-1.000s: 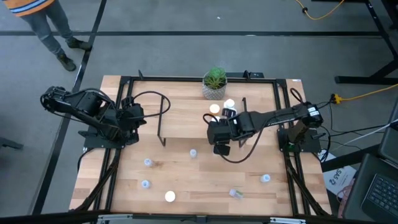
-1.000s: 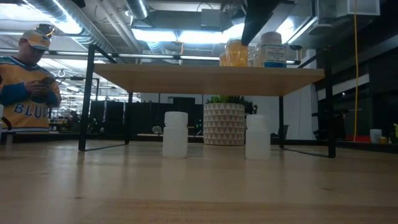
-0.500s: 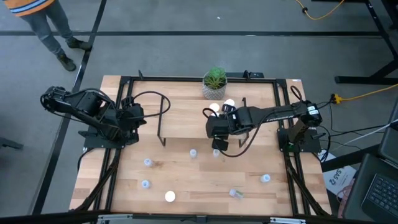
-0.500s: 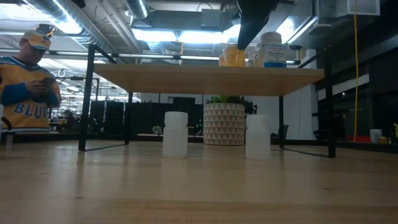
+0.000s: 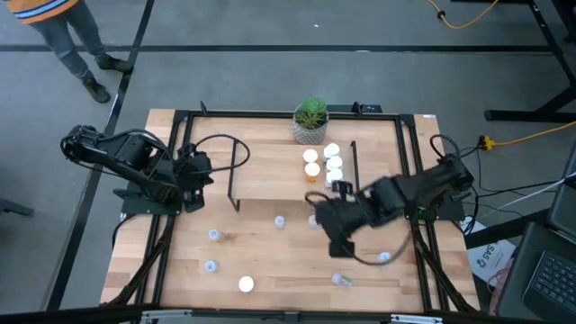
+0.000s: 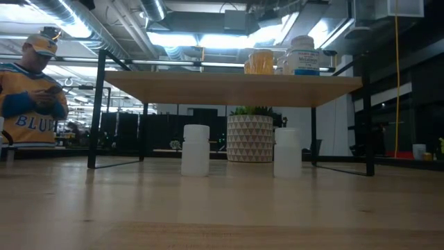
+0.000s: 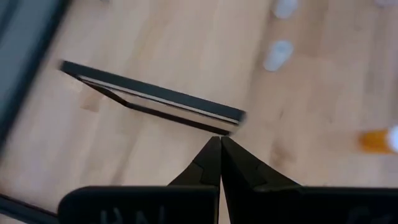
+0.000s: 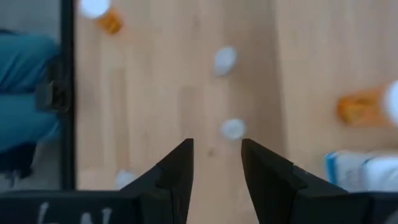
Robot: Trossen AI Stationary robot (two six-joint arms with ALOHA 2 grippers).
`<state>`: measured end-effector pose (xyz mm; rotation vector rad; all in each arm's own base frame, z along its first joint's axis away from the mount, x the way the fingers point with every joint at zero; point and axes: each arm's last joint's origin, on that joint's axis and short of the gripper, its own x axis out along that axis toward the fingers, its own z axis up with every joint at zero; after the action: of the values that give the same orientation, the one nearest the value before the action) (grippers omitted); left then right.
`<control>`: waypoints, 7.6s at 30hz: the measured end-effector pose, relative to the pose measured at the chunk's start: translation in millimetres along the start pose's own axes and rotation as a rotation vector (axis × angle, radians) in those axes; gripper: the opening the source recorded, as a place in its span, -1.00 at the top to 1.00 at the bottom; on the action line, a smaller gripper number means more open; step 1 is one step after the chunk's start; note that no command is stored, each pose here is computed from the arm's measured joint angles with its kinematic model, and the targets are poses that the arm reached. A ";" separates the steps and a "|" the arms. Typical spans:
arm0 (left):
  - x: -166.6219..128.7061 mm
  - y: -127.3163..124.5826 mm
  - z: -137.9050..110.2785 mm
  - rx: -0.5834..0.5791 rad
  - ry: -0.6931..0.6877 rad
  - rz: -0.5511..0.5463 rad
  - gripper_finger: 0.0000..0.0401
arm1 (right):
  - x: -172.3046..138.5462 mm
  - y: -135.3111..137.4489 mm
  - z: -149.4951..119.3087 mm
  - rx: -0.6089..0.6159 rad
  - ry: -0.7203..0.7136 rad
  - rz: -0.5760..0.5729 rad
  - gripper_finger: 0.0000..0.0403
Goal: Pick and place medicine bottles onto shelf by color
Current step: Put the orange pill bottle on the shelf aligned with the other orange pill bottle
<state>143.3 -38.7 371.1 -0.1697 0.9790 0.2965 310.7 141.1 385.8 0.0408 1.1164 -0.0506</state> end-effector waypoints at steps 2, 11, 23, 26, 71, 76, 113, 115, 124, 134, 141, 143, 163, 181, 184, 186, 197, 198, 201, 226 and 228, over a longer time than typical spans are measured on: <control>3.4 -6.9 2.7 -0.003 0.031 -0.079 1.00 | -2.8 14.4 -8.6 -0.018 0.011 0.016 0.32; 22.4 -91.3 17.3 0.126 0.002 -0.506 0.92 | -4.7 57.7 -39.8 -0.085 -0.034 -0.054 0.32; 95.4 -162.7 -7.6 0.292 0.244 -0.386 0.31 | -14.8 87.2 -64.7 0.091 -0.054 -0.015 0.32; 113.1 -175.5 -16.4 0.324 0.295 -0.350 0.20 | -17.8 93.2 -70.6 0.121 -0.061 -0.008 0.32; 173.8 -192.9 -6.5 0.272 0.259 -0.294 0.12 | -29.1 109.9 -88.4 0.014 -0.211 -0.090 0.32; 175.5 -190.7 -4.1 0.324 0.299 -0.361 0.11 | -29.1 109.9 -88.4 0.005 -0.211 -0.092 0.32; 172.1 -189.4 -3.5 0.357 0.293 -0.318 -0.08 | -29.1 110.1 -88.3 0.013 -0.211 -0.088 0.32; 172.5 -189.4 -2.4 0.352 0.285 -0.321 -0.07 | -29.1 110.1 -88.2 0.013 -0.211 -0.088 0.32; 160.0 -189.9 0.4 0.227 0.407 -0.415 -0.06 | -29.1 110.2 -88.2 0.011 -0.211 -0.087 0.32; 98.9 -227.3 -8.8 0.263 0.199 -0.310 -0.06 | -29.1 110.5 -87.8 0.014 -0.215 -0.083 0.32; 86.7 -238.2 -22.0 0.307 0.157 -0.325 -0.06 | -29.0 110.5 -87.6 0.015 -0.215 -0.083 0.32; 86.6 -238.4 -22.4 0.305 0.158 -0.326 -0.06 | -29.1 110.9 -87.3 0.018 -0.218 -0.079 0.32; 124.5 -249.0 -30.6 0.226 0.218 -0.204 -0.25 | -29.2 111.6 -86.7 0.022 -0.224 -0.072 0.32; 160.2 -261.0 -43.0 0.260 0.259 -0.134 -0.25 | -29.3 111.7 -86.8 0.022 -0.224 -0.070 0.32; 160.9 -261.7 -42.3 0.256 0.254 -0.140 -0.25 | -29.3 111.7 -86.8 0.022 -0.224 -0.071 0.32; 160.5 -262.1 -42.4 0.251 0.252 -0.143 -0.25 | -29.3 111.7 -86.8 0.021 -0.223 -0.070 0.32; 167.9 -266.9 -45.0 0.227 0.258 -0.151 -0.25 | -29.3 111.8 -87.1 0.017 -0.217 -0.066 0.32; 168.0 -266.9 -44.9 0.226 0.258 -0.152 -0.25 | -29.3 111.8 -87.1 0.017 -0.217 -0.066 0.32; 168.2 -266.4 -45.2 0.229 0.259 -0.145 -0.25 | -29.3 111.8 -87.1 0.017 -0.216 -0.066 0.32; 172.5 -267.0 -47.9 0.232 0.275 -0.132 -0.25 | -29.3 111.8 -87.1 0.016 -0.216 -0.065 0.32; 173.8 -267.1 -49.0 0.233 0.285 -0.133 -0.25 | -29.3 111.9 -87.1 0.016 -0.216 -0.065 0.32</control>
<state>281.4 -275.3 201.1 -0.0639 1.2700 0.0343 226.6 258.4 374.8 0.0128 0.9018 -0.1194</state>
